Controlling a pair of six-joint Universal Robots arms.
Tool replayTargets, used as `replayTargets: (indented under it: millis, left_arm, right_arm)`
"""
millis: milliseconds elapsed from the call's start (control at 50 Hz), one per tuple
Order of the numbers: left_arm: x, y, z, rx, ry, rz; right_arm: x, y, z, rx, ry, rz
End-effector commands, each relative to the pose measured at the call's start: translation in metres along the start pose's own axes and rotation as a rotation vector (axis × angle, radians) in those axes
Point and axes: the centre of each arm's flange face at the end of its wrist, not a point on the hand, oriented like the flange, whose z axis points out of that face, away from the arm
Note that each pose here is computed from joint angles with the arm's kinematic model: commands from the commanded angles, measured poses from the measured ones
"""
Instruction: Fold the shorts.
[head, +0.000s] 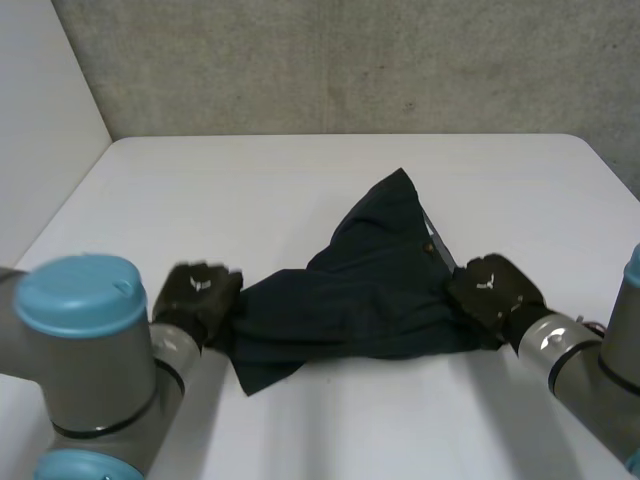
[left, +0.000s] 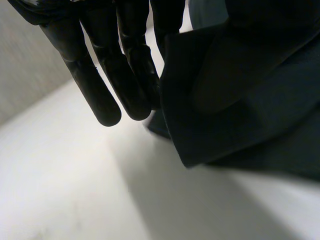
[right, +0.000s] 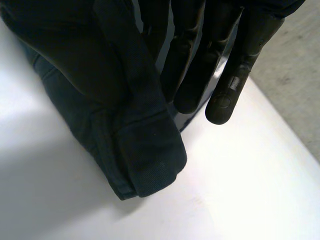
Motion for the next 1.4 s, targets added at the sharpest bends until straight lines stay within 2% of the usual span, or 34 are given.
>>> replayTargets:
  millis: [20, 80, 100, 160, 240, 300, 380, 460, 600, 680, 720, 760, 820, 860, 920, 940, 960, 1020, 1140, 1240, 1300, 1380, 1400]
  left_arm:
    - [-0.035, -0.106, -0.036, 0.350, -0.085, -0.064]
    - [-0.053, -0.143, -0.056, 0.475, -0.134, -0.075]
    - [-0.066, -0.165, -0.069, 0.547, -0.168, -0.069]
    - [-0.081, -0.193, -0.088, 0.640, -0.213, -0.052]
    - [-0.096, -0.226, -0.107, 0.737, -0.252, -0.042]
    - [-0.104, -0.238, -0.112, 0.764, -0.273, -0.045]
    - [-0.104, -0.232, -0.092, 0.713, -0.271, -0.035]
    - [-0.096, -0.215, -0.059, 0.623, -0.245, -0.023]
    - [-0.075, -0.165, 0.021, 0.424, -0.188, 0.004]
    - [-0.070, -0.151, 0.066, 0.393, -0.191, 0.005]
    - [-0.074, -0.154, 0.088, 0.429, -0.208, -0.001]
    - [-0.079, -0.163, 0.099, 0.490, -0.232, -0.012]
    - [-0.097, -0.203, 0.103, 0.721, -0.316, -0.050]
    - [-0.101, -0.230, 0.096, 0.905, -0.356, -0.082]
    - [-0.108, -0.257, 0.077, 1.088, -0.388, -0.129]
    - [-0.118, -0.277, 0.053, 1.211, -0.411, -0.167]
    - [-0.123, -0.285, 0.041, 1.259, -0.419, -0.182]
    - [-0.131, -0.295, 0.020, 1.315, -0.413, -0.212]
    - [-0.121, -0.264, 0.039, 1.164, -0.371, -0.202]
    - [-0.111, -0.216, 0.063, 0.963, -0.334, -0.188]
    - [-0.100, -0.174, 0.076, 0.812, -0.300, -0.172]
    - [-0.082, -0.121, 0.087, 0.637, -0.248, -0.153]
    - [-0.071, -0.096, 0.094, 0.556, -0.220, -0.140]
  right_arm:
    - [0.050, -0.082, -0.030, 0.185, 0.136, -0.027]
    - [0.085, -0.137, -0.064, 0.330, 0.231, -0.007]
    - [0.093, -0.148, -0.069, 0.352, 0.247, -0.002]
    - [0.117, -0.187, -0.090, 0.432, 0.288, 0.016]
    - [0.137, -0.223, -0.115, 0.488, 0.332, 0.003]
    - [0.144, -0.230, -0.112, 0.479, 0.324, 0.003]
    - [0.146, -0.228, -0.089, 0.442, 0.278, 0.015]
    - [0.138, -0.207, -0.050, 0.365, 0.216, 0.026]
    - [0.109, -0.168, 0.013, 0.243, 0.099, 0.025]
    - [0.104, -0.148, 0.051, 0.241, 0.113, 0.029]
    - [0.099, -0.151, 0.071, 0.307, 0.160, 0.007]
    - [0.099, -0.160, 0.081, 0.378, 0.219, -0.011]
    - [0.115, -0.190, 0.091, 0.592, 0.393, -0.048]
    - [0.137, -0.218, 0.082, 0.775, 0.549, -0.074]
    - [0.159, -0.253, 0.057, 0.985, 0.691, -0.091]
    - [0.163, -0.260, 0.049, 1.018, 0.707, -0.086]
    - [0.166, -0.264, 0.043, 1.037, 0.711, -0.077]
    - [0.168, -0.268, 0.036, 1.060, 0.673, -0.015]
    - [0.153, -0.249, 0.046, 0.937, 0.568, 0.039]
    - [0.123, -0.207, 0.068, 0.710, 0.408, 0.077]
    - [0.106, -0.183, 0.079, 0.614, 0.331, 0.089]
    - [0.072, -0.136, 0.101, 0.456, 0.203, 0.113]
    - [0.058, -0.115, 0.108, 0.385, 0.164, 0.122]
